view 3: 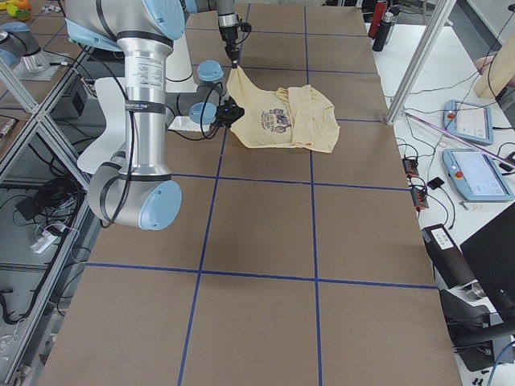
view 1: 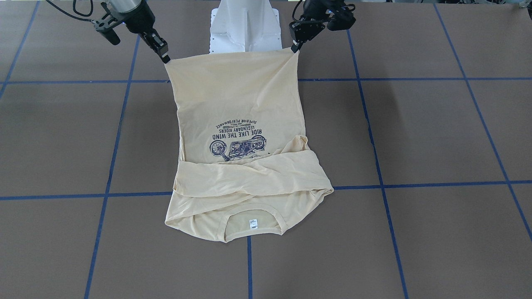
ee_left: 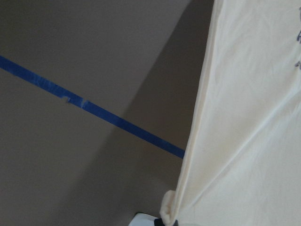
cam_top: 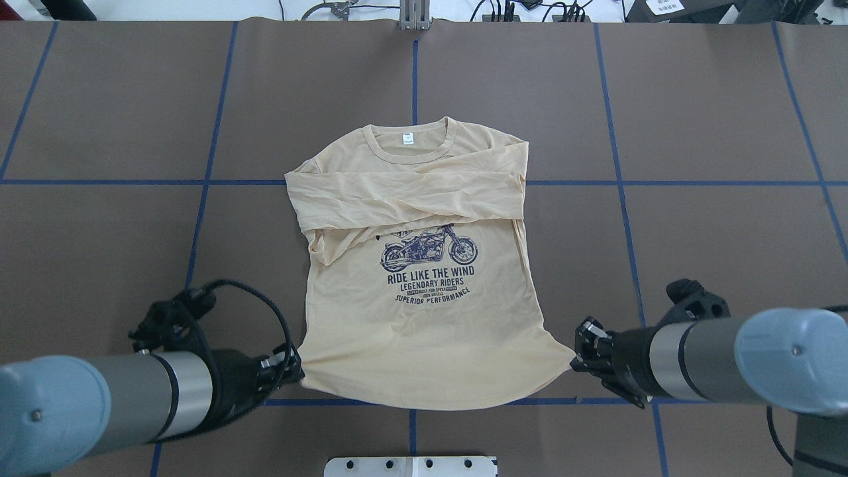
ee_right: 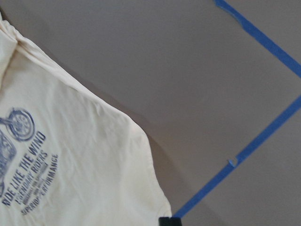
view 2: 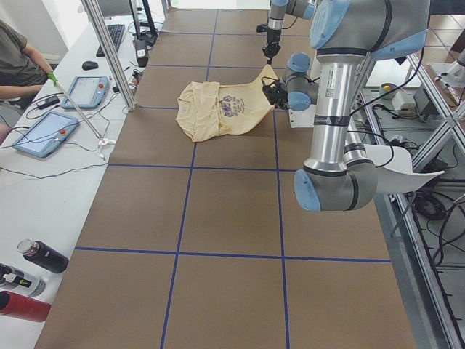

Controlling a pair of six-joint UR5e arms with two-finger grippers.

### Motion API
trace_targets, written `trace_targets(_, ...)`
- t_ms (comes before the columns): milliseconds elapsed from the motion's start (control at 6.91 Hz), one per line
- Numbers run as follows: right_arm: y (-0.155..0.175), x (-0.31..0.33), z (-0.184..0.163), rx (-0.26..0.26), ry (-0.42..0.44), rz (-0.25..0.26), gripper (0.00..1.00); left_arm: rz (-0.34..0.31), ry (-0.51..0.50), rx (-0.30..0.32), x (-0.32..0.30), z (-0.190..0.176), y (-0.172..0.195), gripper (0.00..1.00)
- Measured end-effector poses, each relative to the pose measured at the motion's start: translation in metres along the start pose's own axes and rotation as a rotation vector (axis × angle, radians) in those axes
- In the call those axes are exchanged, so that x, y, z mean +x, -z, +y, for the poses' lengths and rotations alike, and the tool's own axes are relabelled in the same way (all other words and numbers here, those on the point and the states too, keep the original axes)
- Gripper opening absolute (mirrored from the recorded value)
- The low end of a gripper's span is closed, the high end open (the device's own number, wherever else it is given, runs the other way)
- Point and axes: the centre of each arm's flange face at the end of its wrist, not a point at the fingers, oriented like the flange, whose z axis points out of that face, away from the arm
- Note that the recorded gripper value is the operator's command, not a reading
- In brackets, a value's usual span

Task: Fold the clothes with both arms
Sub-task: 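Lift both hem corners and fold them toward the collar with both grippers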

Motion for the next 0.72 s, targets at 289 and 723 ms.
trace_targets(289,0.004,-0.087,-0.051,0.015,-0.036,-0.009,0.00,0.021,-0.065,0.117,0.029,-0.076,-0.005,0.00)
trace_targets(723,0.008,-0.196,-0.120,0.119,0.026,0.028,0.00,-0.040,-0.072,0.215,0.057,-0.147,-0.059,0.00)
